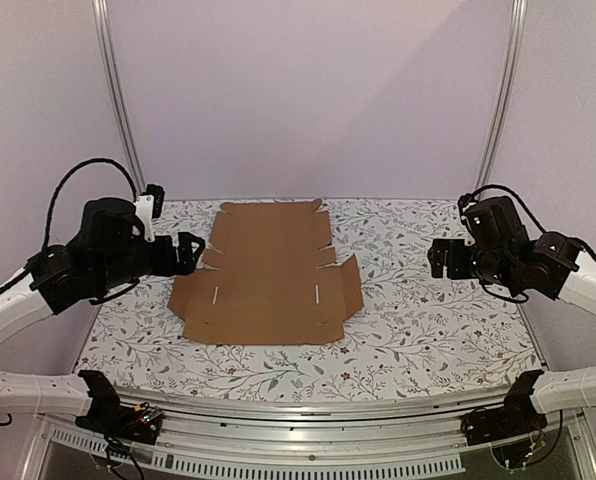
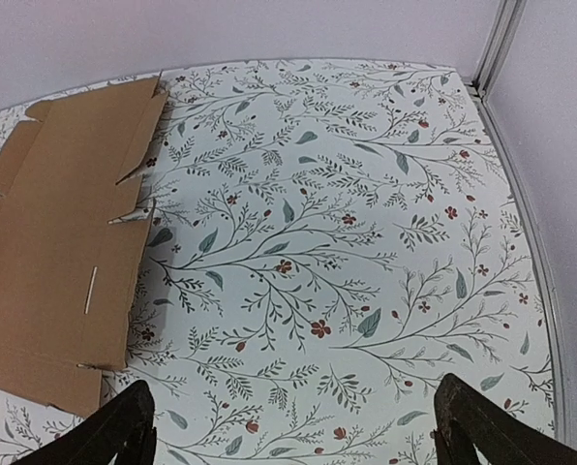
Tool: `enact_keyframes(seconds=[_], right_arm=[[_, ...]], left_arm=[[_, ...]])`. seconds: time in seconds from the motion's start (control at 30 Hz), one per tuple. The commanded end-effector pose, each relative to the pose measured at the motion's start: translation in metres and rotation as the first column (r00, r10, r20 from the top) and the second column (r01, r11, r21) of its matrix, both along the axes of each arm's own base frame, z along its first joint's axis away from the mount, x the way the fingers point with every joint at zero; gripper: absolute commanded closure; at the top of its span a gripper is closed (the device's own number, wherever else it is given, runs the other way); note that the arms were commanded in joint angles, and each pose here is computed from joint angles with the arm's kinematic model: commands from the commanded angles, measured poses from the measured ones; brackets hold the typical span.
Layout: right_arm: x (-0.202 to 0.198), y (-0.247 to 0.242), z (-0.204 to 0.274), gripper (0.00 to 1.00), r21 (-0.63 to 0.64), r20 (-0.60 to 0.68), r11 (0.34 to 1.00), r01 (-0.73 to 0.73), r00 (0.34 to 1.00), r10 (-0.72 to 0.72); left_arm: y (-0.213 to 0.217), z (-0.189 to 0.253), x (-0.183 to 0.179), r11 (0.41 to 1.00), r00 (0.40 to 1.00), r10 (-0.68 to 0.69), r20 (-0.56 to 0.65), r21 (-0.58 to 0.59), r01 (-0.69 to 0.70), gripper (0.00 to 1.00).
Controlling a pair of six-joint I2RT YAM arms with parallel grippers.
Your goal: Fold the paper box
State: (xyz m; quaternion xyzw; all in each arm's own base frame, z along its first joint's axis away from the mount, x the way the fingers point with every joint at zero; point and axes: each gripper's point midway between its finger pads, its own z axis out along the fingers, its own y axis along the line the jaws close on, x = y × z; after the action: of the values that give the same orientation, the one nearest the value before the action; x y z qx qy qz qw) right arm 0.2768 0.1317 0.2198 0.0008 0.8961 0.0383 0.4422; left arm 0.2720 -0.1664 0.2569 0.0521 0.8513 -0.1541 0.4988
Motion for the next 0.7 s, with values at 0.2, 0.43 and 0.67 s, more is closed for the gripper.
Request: enact_keyframes(seconds=[0.2,0.43,0.67], right_arm=[[0.003,0.012,0.024,0.01,-0.060,0.036,0.991,-0.117,0.992,0.120],[-0.006,0.027,0.001,0.01,-0.003,-0.046,0.983,-0.183,0.982,0.183],[-0.016,0.056,-0.038,0.01,0.109,-0.177,0.961,-0.255,0.946,0.271]], left_arm=[[0.031,-0.017,-0.018,0.995,0.995,0.098,-0.032,0.027,-0.097,0.00],[0.043,-0.044,-0.022,0.984,0.979,0.173,-0.105,0.062,-0.167,0.00],[0.047,-0.084,-0.033,0.978,0.953,0.207,-0.219,0.079,-0.194,0.01]])
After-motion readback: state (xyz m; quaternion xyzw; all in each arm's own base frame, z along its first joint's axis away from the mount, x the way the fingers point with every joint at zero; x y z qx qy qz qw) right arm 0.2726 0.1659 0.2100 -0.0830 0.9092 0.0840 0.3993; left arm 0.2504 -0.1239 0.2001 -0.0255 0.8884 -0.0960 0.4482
